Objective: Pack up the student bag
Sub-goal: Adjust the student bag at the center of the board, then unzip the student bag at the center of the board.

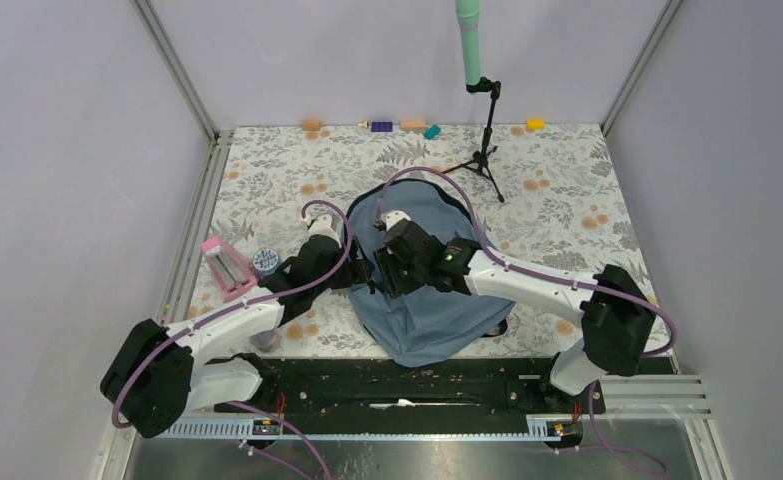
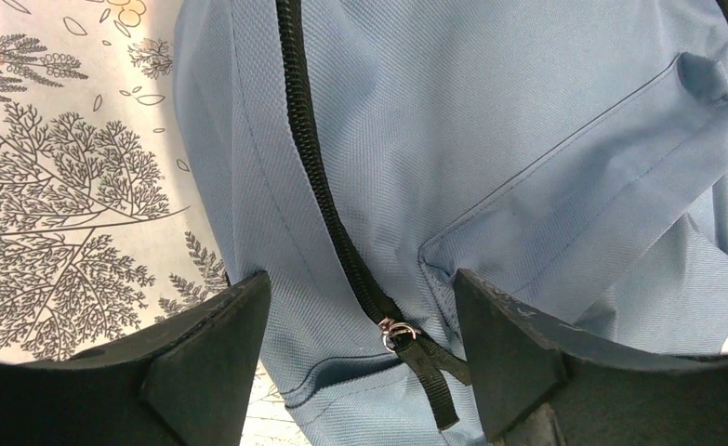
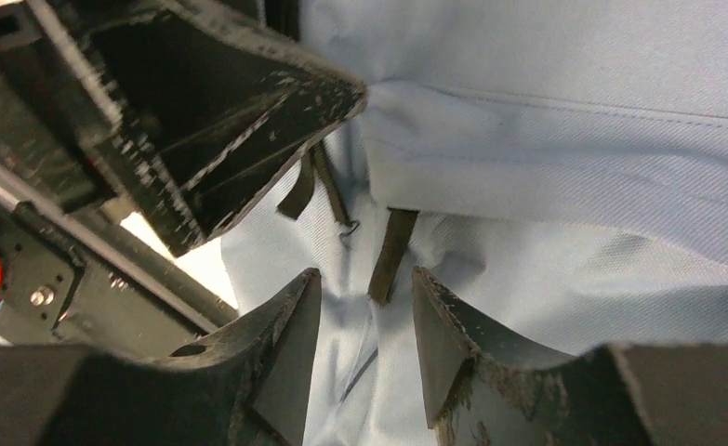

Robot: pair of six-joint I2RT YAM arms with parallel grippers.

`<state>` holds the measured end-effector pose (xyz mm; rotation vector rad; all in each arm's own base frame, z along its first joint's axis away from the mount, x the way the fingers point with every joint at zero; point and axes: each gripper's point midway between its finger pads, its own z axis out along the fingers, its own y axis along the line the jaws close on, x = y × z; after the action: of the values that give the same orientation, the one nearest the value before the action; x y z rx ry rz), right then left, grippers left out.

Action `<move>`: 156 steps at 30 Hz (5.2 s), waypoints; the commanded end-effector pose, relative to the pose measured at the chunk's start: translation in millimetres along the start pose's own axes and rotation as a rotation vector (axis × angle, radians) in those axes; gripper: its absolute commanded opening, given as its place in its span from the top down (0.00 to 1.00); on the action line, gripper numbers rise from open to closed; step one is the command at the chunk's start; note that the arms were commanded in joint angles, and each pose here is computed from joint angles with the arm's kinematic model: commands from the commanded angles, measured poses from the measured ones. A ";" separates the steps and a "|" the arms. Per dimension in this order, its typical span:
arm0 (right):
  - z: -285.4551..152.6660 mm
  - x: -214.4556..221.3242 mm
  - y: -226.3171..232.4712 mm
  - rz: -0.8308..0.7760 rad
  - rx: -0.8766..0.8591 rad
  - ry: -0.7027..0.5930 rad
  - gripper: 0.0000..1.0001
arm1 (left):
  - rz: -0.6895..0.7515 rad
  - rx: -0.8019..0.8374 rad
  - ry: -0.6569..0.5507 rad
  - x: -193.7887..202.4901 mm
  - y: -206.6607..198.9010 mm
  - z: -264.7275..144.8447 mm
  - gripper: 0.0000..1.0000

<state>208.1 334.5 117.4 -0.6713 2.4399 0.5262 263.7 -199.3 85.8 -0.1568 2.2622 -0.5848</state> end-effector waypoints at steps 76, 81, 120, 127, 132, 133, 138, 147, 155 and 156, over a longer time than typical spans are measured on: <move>-39.9 10.3 -76.0 0.334 -0.232 0.109 1.00 | 0.878 0.354 -0.315 -13.8 -133.6 -21.2 0.01; -40.4 10.6 -74.1 0.331 -0.240 0.112 1.00 | 0.913 0.217 -0.414 -28.2 -139.4 -13.8 0.01; -65.4 -11.9 -157.4 0.270 0.275 0.042 1.00 | 0.943 0.249 -0.214 22.9 -100.0 -12.8 1.00; -56.1 -18.5 -169.7 0.272 0.315 0.057 1.00 | 0.906 0.206 -0.221 21.6 -84.9 -18.2 1.00; -56.5 -14.2 -192.3 0.297 0.373 0.068 1.00 | 0.861 0.150 -0.226 15.7 -73.5 -21.1 1.00; -57.6 -14.0 -197.8 0.299 0.389 0.066 1.00 | 0.855 0.143 -0.224 15.0 -71.4 -21.6 1.00; -68.6 -17.7 -236.6 0.323 0.511 0.039 1.00 | 0.763 0.116 -0.207 9.6 -61.0 -25.2 1.00; -67.9 -31.7 -244.7 0.365 0.459 -0.006 1.00 | 0.707 0.183 -0.180 14.3 -61.7 -32.3 1.00; -69.2 -41.3 -209.3 0.313 0.252 -0.054 1.00 | 0.664 0.249 -0.160 7.2 -83.7 -44.5 0.89; -70.3 -42.2 -206.6 0.311 0.239 -0.058 1.00 | 0.656 0.262 -0.161 4.5 -88.5 -47.5 0.76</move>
<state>305.9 163.2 121.5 -0.1712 2.6521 0.3714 216.9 -270.6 132.3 0.6778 1.8779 -0.4908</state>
